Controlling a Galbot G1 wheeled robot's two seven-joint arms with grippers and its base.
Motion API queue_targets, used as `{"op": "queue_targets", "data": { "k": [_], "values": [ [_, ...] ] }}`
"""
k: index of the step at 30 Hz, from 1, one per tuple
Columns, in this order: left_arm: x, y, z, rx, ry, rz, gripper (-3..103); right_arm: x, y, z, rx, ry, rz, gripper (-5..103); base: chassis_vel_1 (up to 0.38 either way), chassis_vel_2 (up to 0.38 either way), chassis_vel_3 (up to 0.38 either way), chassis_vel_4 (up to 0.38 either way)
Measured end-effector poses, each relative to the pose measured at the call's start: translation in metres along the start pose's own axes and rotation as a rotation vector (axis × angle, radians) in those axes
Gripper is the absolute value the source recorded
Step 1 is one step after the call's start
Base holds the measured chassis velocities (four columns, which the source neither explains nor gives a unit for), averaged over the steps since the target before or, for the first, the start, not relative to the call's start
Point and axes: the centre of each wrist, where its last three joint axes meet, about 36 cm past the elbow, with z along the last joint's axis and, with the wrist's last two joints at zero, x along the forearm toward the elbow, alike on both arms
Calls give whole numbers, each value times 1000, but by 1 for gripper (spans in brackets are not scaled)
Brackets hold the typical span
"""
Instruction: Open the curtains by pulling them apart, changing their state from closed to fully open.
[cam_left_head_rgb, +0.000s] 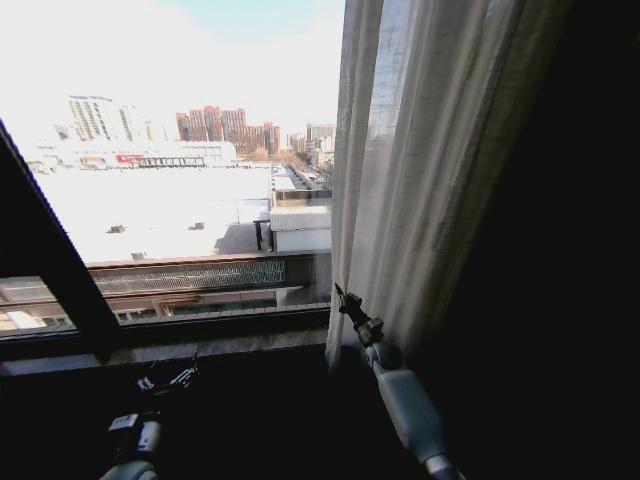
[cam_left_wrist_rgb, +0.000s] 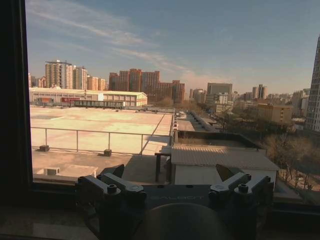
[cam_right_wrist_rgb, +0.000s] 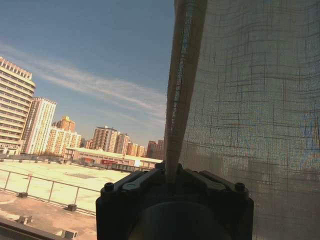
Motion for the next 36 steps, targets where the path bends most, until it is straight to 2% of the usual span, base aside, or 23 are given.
{"op": "queue_targets", "data": {
  "k": [6,19,36],
  "values": [
    [0,0,0,0,0,0,100,3,-9,0,-24,-5,-24,0,0,0,0,0],
    [0,0,0,0,0,0,100,4,-16,-1,-21,1,-44,0,-69,-69,73,61],
    [0,0,0,0,0,0,100,7,-13,-3,-28,-19,-47,0,-281,-274,289,290]
  ]
}}
